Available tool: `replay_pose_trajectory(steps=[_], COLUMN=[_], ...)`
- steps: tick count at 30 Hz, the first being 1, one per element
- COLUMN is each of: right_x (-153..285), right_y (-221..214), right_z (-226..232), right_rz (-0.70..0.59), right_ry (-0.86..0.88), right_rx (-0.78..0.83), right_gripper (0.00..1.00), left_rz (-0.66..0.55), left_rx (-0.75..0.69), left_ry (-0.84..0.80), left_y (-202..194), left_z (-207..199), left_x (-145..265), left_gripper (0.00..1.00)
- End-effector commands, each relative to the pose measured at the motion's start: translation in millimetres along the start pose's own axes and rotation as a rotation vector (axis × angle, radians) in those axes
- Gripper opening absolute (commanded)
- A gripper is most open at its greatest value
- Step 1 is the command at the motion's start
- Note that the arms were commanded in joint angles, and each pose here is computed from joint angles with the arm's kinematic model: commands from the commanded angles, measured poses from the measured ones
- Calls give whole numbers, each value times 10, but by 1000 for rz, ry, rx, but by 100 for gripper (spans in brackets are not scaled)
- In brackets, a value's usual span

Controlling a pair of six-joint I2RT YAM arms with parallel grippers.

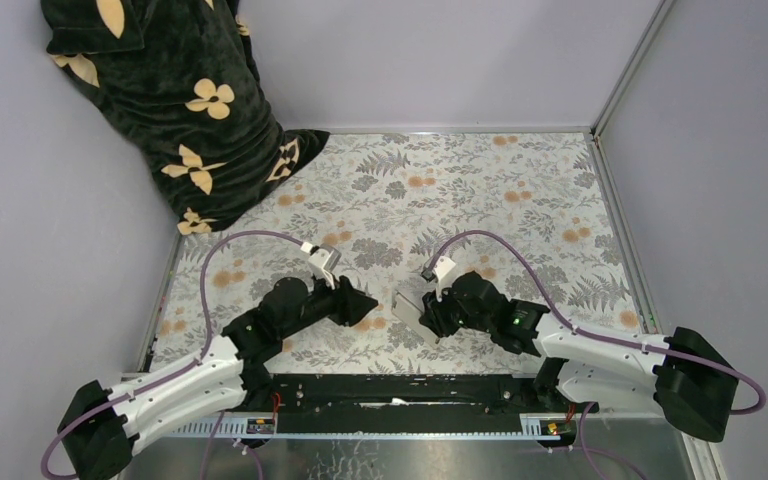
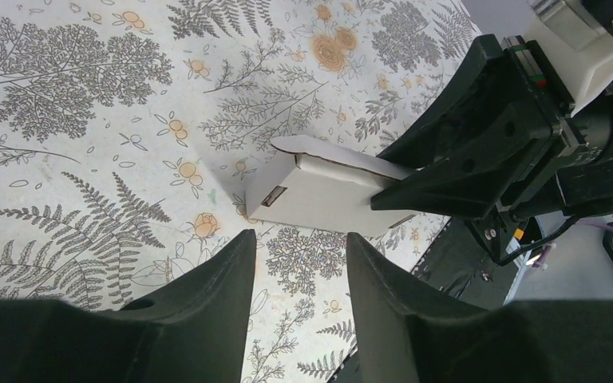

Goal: Fold the paper box
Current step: Close the paper box at the center of the board.

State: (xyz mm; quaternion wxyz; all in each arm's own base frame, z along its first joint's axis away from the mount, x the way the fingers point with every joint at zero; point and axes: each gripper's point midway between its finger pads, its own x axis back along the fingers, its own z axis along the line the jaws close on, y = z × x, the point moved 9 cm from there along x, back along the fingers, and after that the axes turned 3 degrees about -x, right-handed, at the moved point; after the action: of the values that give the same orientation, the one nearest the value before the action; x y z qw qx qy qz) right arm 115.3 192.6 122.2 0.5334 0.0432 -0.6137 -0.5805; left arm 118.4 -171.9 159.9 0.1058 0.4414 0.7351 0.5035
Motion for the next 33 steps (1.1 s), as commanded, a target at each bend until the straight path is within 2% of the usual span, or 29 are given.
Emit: replay_pose_trajectory(steps=[1, 7, 12, 21, 24, 33], right_x=[19, 64, 49, 51, 59, 122], right_y=[122, 186, 177, 140, 125, 90], right_z=[55, 104, 109, 129, 154, 195], right_rz=[-40, -15, 59, 140, 162, 195], right_ry=[34, 65, 54, 79, 112, 168], right_rx=[45, 56, 56, 67, 70, 70], right_gripper=[16, 31, 35, 37, 37, 37], left_rz=[-10, 33, 44, -6, 5, 38], left_rx=[-11, -45, -72, -179, -209, -285], left_ry=[-36, -54, -68, -83, -58, -80], left_y=[44, 5, -12, 150, 162, 73], left_z=[-36, -24, -15, -49, -32, -104], left_x=[-23, -134, -196, -238, -277, -303], left_gripper=[51, 48, 47, 44, 40, 42])
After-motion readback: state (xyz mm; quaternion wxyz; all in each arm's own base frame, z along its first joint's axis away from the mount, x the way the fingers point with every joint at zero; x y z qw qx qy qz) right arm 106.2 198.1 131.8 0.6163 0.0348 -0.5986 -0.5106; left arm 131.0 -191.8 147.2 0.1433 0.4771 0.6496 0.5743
